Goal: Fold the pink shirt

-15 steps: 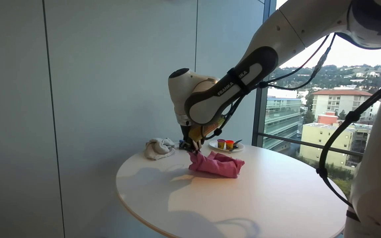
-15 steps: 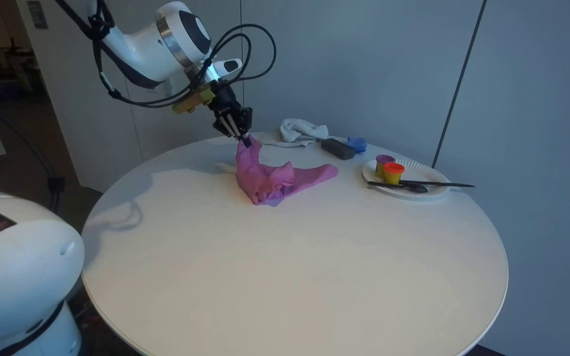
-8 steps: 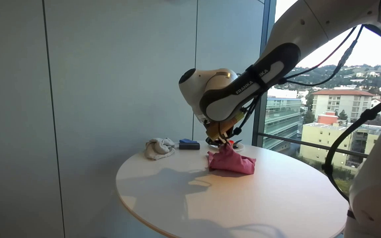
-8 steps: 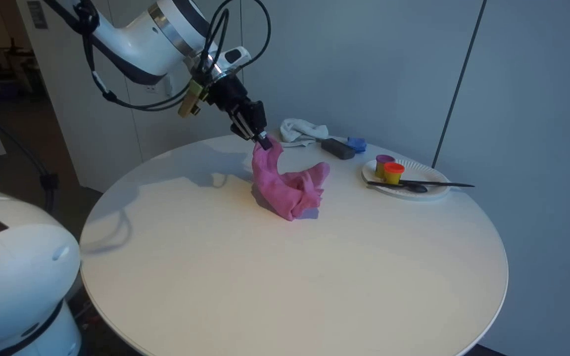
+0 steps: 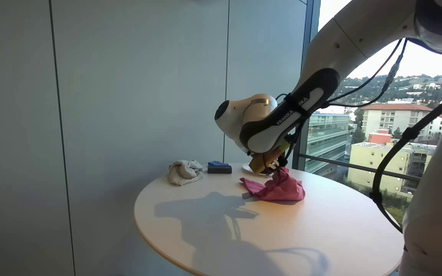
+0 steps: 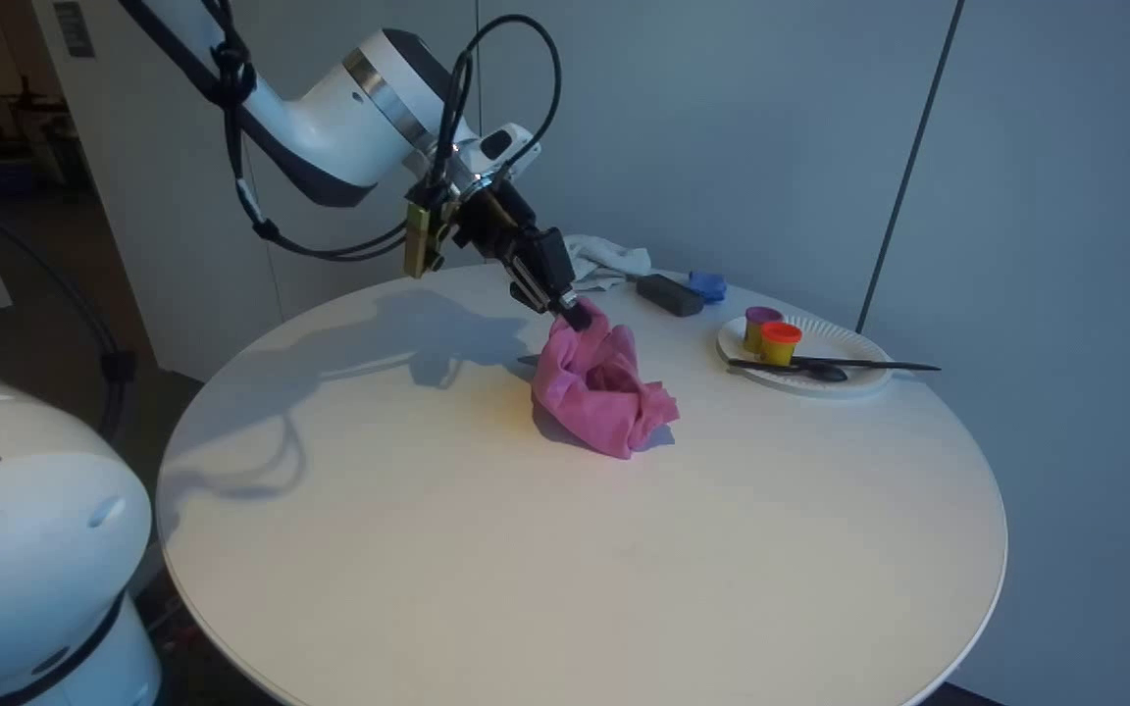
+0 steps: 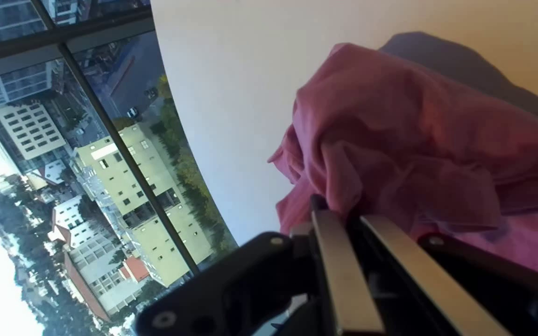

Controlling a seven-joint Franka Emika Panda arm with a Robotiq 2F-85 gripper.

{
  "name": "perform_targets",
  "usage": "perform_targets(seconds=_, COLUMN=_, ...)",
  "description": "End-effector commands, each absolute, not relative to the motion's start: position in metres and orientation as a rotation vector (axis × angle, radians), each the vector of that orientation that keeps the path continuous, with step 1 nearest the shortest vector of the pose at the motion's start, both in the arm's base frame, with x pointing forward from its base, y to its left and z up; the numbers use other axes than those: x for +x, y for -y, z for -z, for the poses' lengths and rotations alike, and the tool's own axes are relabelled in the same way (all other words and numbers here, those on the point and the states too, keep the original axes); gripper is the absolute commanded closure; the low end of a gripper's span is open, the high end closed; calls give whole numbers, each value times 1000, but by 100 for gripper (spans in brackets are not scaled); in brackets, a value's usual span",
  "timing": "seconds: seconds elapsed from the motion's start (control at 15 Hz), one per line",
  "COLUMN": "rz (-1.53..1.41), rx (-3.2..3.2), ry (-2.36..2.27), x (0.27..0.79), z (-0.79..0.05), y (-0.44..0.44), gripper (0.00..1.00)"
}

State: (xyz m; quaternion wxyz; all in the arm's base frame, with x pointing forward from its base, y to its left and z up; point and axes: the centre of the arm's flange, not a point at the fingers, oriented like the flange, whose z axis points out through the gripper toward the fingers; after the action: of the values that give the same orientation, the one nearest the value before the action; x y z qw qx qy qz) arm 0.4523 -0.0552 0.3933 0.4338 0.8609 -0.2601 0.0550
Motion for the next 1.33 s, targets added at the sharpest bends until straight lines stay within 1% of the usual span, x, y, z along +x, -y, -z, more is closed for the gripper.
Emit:
perform_targets(seconds=0.0, rz=-247, rx=2215, ry=563, x=487, z=-368, y=65, gripper=91)
perform_targets(seconds=0.2, rz=-322, rx=2189, ry=432, x=507, z=-353, y=62, gripper=91)
perform_targets(seconds=0.73, rz=-428, rx=2285, ry=230, x=531, z=-322, y=51, gripper=92)
perform_targets(seconds=0.8, rz=-437, rx=2309, ry=232, x=533, z=-318, y=49, gripper=67)
perform_targets(seconds=0.87, rz=-445, rx=2331, ry=231, x=534, z=-315, y=47, gripper=67)
perform_targets(seconds=0.93, rz=-443, rx=2365, ry=227, x=535, z=-312, y=46, gripper=64)
perform_targets(seconds=1.07, rz=-417, rx=2452, ry=240, x=530, z=-316, y=37, gripper=52)
perform_targets(seconds=1.27, rz=-482, rx=2433, ry=317, x=510, z=-354, y=18, gripper=34)
